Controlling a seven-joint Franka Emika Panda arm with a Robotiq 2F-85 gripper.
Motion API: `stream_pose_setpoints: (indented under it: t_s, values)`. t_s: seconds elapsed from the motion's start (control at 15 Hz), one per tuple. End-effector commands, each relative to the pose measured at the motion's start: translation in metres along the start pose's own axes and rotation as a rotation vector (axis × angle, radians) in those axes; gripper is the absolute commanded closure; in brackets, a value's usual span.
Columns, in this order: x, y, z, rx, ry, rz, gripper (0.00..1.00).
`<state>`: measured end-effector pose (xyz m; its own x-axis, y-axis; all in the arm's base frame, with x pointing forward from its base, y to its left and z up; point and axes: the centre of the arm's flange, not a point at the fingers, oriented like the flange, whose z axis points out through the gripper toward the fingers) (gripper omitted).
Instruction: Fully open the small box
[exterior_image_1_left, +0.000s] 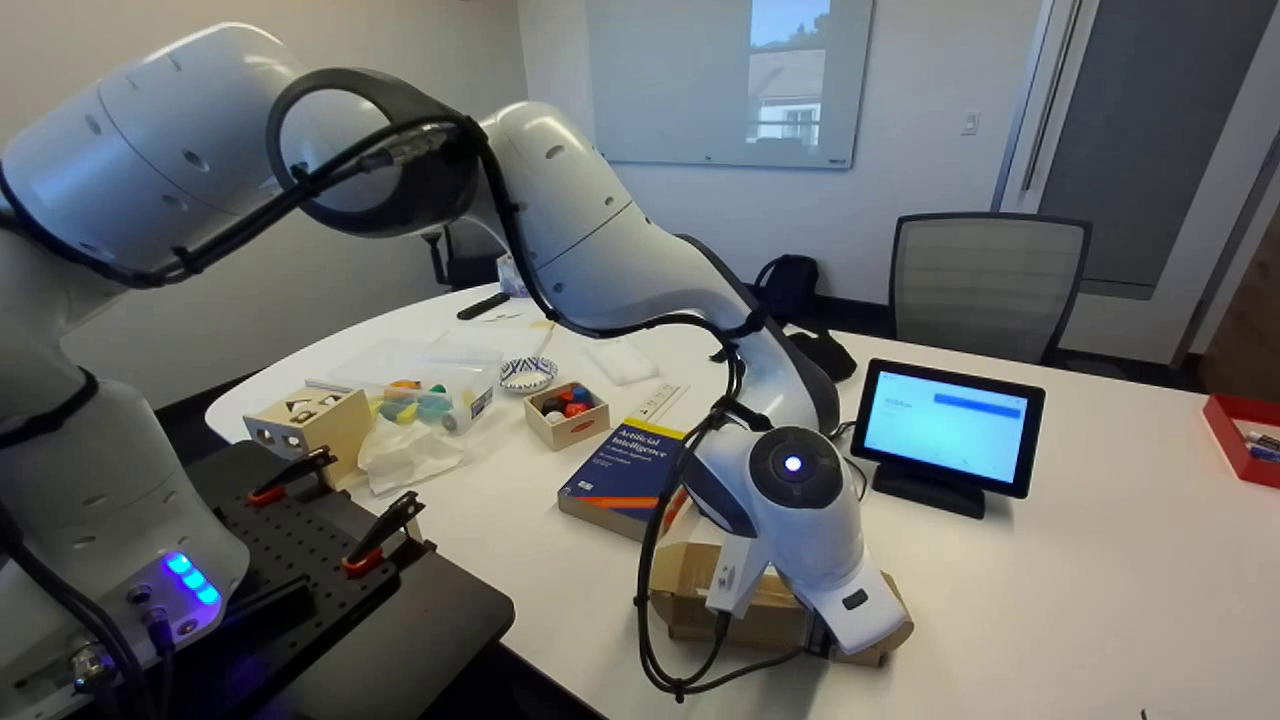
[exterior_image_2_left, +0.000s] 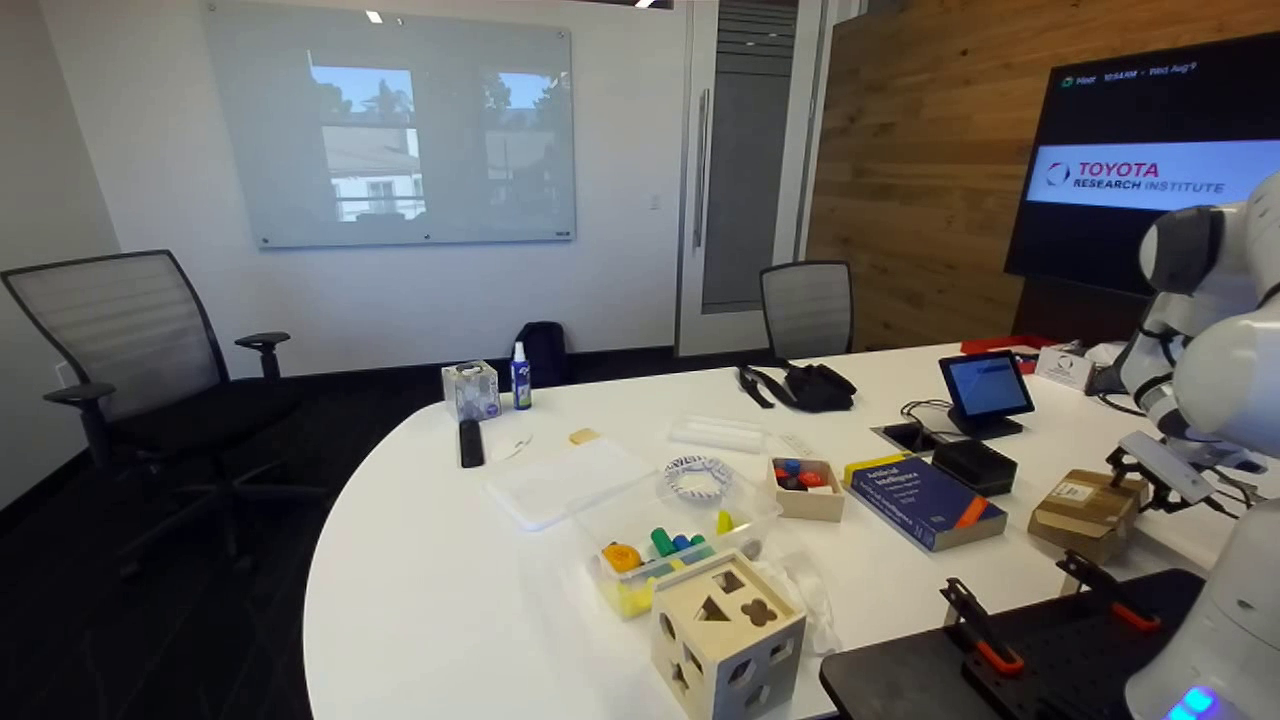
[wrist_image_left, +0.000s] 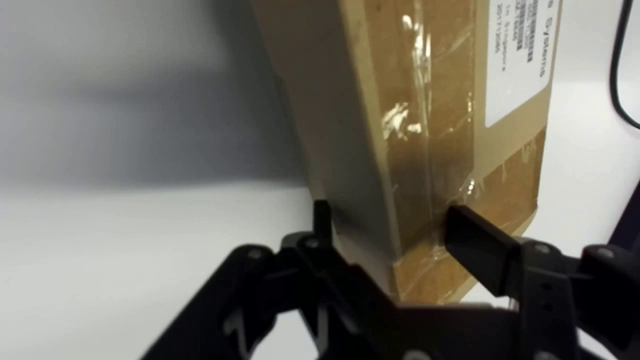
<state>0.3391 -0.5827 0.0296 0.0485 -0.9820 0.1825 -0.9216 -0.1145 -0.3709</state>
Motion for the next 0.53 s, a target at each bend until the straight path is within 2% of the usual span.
stream_pose_setpoints:
  t_s: [0.0, 0.13, 0.33, 0.47]
  values:
    - [-0.008, -0.008, -0.01, 0.035, -0.002, -0.017, 0.69]
    - [-0.013, -0.015, -0.022, 0.056, -0.013, -0.04, 0.75]
    - [-0.021, -0.025, -0.036, 0.084, -0.027, -0.079, 0.93]
    - [-0.027, -0.033, -0.048, 0.102, -0.039, -0.106, 0.93]
